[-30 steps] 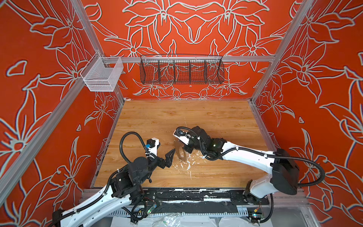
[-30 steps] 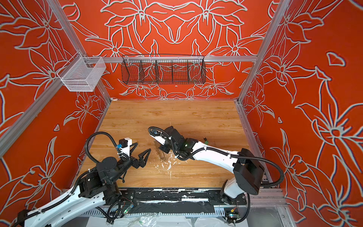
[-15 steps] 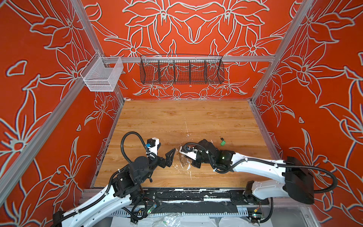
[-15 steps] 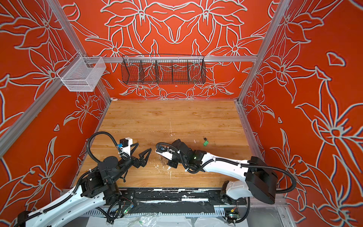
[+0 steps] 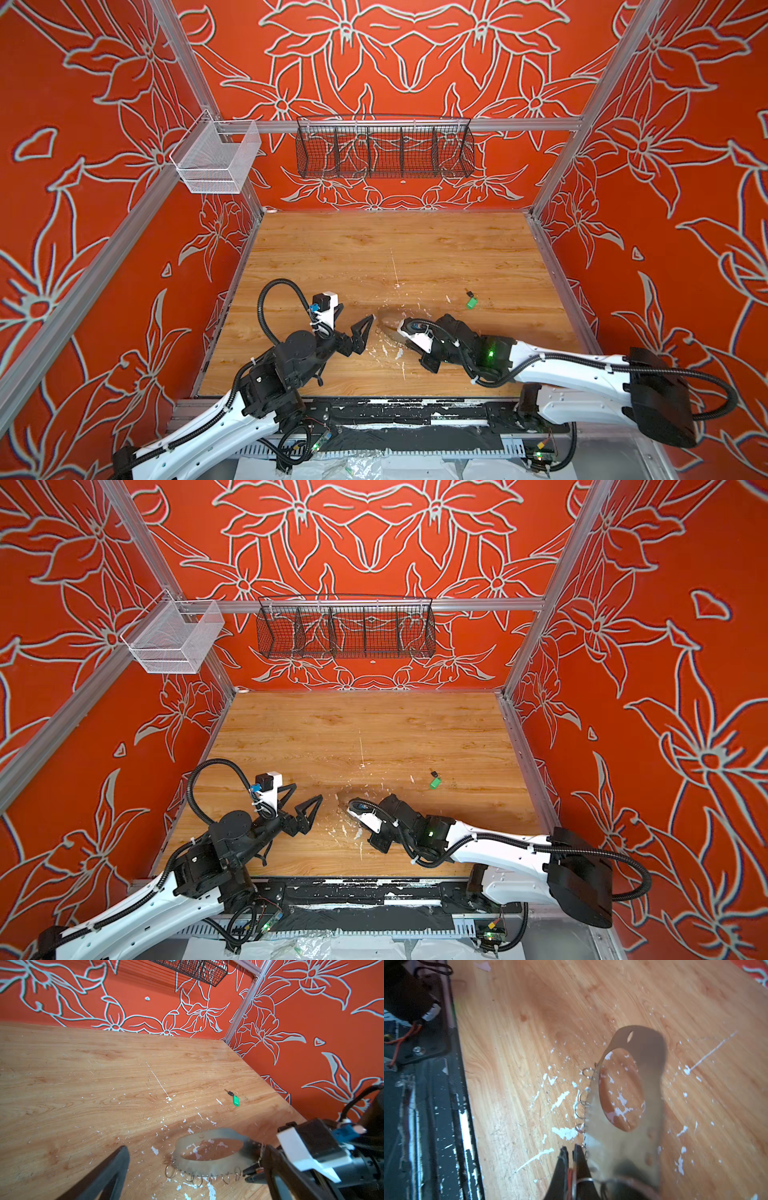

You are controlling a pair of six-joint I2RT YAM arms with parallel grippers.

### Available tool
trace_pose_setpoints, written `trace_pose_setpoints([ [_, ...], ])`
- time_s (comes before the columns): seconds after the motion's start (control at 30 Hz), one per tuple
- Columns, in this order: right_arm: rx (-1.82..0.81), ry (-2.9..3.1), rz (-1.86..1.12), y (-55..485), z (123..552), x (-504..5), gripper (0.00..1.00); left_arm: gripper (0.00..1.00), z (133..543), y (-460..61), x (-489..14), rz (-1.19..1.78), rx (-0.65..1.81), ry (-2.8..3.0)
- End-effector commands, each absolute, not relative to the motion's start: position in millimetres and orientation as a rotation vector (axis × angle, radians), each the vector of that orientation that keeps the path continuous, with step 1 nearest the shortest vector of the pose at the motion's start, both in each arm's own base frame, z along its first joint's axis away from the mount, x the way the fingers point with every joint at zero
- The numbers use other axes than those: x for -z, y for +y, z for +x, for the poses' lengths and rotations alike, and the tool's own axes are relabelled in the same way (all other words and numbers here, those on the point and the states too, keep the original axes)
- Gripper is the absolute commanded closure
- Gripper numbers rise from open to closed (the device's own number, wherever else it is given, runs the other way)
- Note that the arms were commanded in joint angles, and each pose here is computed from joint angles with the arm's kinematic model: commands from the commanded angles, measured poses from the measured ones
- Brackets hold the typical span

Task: Attach keys to a key ring
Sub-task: Place the keyring at the center of the table.

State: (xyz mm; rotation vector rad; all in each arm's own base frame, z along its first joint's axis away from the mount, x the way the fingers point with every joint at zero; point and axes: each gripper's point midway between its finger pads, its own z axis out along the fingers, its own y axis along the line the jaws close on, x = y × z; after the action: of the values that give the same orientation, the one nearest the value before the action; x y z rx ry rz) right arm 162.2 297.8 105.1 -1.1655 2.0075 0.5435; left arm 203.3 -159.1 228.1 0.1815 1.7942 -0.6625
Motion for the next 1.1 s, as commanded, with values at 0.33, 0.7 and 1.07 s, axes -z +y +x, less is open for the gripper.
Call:
trace_pose_setpoints([
  [0.33,-0.689,2.226,-0.782,311,170,-80,0.99,0.02,205,-167,-222,0.233,0.656,1.792],
  [0.7,-0.426,2.318,-0.455,258,195,-65,0.74,0.02,203,-178,-210,0.361,0.631,1.779],
  [1.07,-0.274,2.196,-0.608,224,192,-72,0.63,0.03,209,-191,-186,0.489,0.544,1.835],
])
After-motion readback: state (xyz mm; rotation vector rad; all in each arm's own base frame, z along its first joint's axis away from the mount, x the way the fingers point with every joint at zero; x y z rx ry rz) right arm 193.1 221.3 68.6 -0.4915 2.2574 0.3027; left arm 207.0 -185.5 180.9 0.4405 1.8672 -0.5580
